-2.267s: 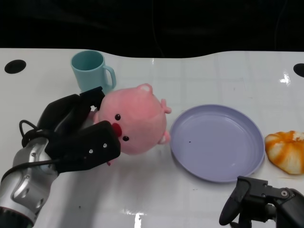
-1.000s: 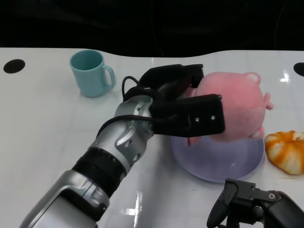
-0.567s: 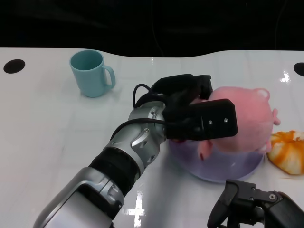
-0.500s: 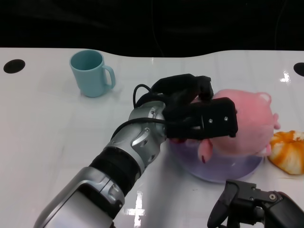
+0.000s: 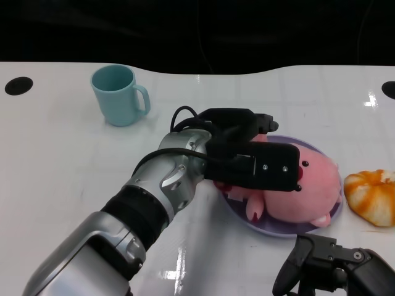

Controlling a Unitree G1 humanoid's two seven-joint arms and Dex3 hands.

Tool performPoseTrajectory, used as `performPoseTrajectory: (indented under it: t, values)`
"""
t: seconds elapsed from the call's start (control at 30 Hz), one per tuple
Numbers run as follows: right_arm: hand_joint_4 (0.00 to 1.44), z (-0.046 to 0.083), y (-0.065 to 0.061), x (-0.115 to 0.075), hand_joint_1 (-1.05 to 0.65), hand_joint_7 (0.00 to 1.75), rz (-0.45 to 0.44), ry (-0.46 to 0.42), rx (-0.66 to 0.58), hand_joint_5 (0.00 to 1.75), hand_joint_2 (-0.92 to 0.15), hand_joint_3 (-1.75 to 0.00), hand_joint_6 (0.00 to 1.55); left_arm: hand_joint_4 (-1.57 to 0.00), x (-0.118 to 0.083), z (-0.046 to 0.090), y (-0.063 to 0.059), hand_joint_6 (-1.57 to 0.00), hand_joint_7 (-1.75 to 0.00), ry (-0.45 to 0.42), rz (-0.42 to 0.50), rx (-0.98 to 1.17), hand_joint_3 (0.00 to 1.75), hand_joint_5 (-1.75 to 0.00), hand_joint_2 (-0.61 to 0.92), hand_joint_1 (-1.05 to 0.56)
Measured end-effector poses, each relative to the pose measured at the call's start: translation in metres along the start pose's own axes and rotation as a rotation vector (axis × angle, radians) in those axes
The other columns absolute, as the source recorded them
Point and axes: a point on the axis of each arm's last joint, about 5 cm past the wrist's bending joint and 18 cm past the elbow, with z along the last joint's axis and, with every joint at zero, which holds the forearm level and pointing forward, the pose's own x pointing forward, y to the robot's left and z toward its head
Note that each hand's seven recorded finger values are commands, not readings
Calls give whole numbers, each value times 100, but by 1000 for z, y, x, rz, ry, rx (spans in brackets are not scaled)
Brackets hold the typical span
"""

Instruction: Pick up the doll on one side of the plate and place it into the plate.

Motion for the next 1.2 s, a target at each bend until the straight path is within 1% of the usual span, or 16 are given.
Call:
performPoseTrajectory:
  t: [0.07, 0.13, 0.23, 0.33, 0.5, 0.57, 0.73, 0.87, 1.0, 1.17, 1.2]
  values:
    - [66, 0, 0, 0, -23, 133, 1, 1, 0, 169, -55, -104, 63, 0, -1, 0, 1, -7, 0, -4, -18, 24, 47, -6, 92, -98]
    - [66, 0, -1, -1, -23, 133, 2, 2, -2, 169, -55, -104, 63, 0, -1, 1, 2, -5, 0, -7, -22, 43, 49, -1, 92, -100]
    - [66, 0, -3, -1, -23, 133, 1, 4, -8, 169, -56, -103, 63, 0, -3, 2, 5, -3, 0, -16, -24, 52, 51, 0, 92, -102]
    - [66, 0, -4, -2, -22, 134, -1, 4, -12, 169, -56, -104, 63, 0, -7, 0, 6, -4, 0, -27, -5, 52, 52, 0, 92, -103]
    - [66, 0, -6, -3, -23, 135, -1, 3, -7, 169, -55, -105, 62, -2, -18, -6, 10, -3, 0, -59, 49, 33, 54, -1, 92, -103]
    - [66, 0, -6, -3, -23, 135, -1, 3, -8, 170, -55, -105, 62, -1, -24, -8, 13, -2, 0, -76, 78, 17, 55, -1, 92, -103]
    - [66, 0, -7, -3, -22, 135, -1, 4, -9, 170, -55, -105, 62, -3, -43, -14, 20, -3, -1, -119, 98, -9, 55, -2, 92, -102]
    - [66, 0, -7, -3, -22, 135, 2, 5, -11, 170, -55, -105, 62, -11, -60, -23, 24, -10, -4, -161, 135, -66, 50, -8, 92, -95]
    - [66, 0, -8, -3, -22, 135, 3, 5, -12, 170, -55, -106, 62, -15, -76, -32, 22, -15, -7, -218, 168, -178, 46, -13, 92, -86]
    - [65, 0, -8, -3, -21, 135, 6, 5, -11, 171, -55, -106, 61, -18, -98, -40, 18, -18, -8, -252, 178, -282, 44, -18, 92, -78]
    - [66, 0, -8, -3, -21, 135, 6, 6, -11, 171, -55, -106, 61, -19, -102, -42, 17, -20, -9, -254, 183, -294, 43, -21, 92, -77]
